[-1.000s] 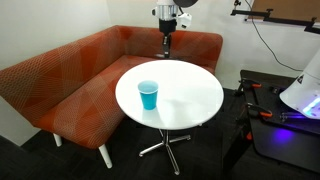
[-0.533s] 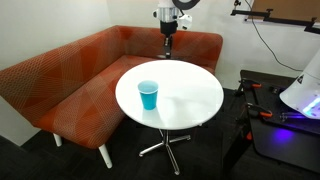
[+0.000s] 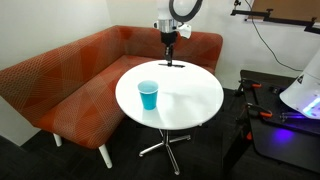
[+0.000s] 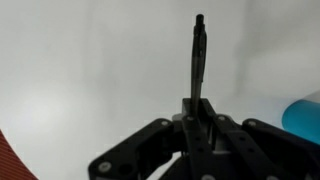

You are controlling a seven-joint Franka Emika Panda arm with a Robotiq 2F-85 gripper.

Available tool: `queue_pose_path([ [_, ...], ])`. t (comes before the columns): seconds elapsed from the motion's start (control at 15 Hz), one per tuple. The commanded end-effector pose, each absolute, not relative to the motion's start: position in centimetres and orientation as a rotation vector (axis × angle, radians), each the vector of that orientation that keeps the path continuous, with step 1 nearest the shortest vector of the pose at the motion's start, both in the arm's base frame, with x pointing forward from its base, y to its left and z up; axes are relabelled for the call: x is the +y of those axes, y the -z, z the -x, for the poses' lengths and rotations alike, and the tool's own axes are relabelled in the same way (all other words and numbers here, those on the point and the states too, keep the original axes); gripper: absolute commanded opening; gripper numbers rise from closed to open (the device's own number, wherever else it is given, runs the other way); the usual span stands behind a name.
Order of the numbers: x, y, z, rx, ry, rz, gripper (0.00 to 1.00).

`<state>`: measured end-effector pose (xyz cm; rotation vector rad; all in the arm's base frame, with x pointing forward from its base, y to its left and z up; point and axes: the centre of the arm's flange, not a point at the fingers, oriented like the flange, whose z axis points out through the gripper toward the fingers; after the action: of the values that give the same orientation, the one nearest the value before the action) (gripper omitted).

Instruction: Put the pen in the cup

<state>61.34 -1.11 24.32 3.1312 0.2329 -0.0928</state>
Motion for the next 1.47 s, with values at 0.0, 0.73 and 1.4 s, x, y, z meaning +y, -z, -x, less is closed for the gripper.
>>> queue_pose_path([
  [0.0, -1.10, -24.32, -61.34, 0.233, 0.093, -3.131, 0.10],
  [0.73, -0.65, -24.69, -61.20, 0.222, 0.114, -3.106, 0.55],
  [1.4, -0.33, -24.67, -61.18, 0.157, 0.139, -3.038, 1.00],
])
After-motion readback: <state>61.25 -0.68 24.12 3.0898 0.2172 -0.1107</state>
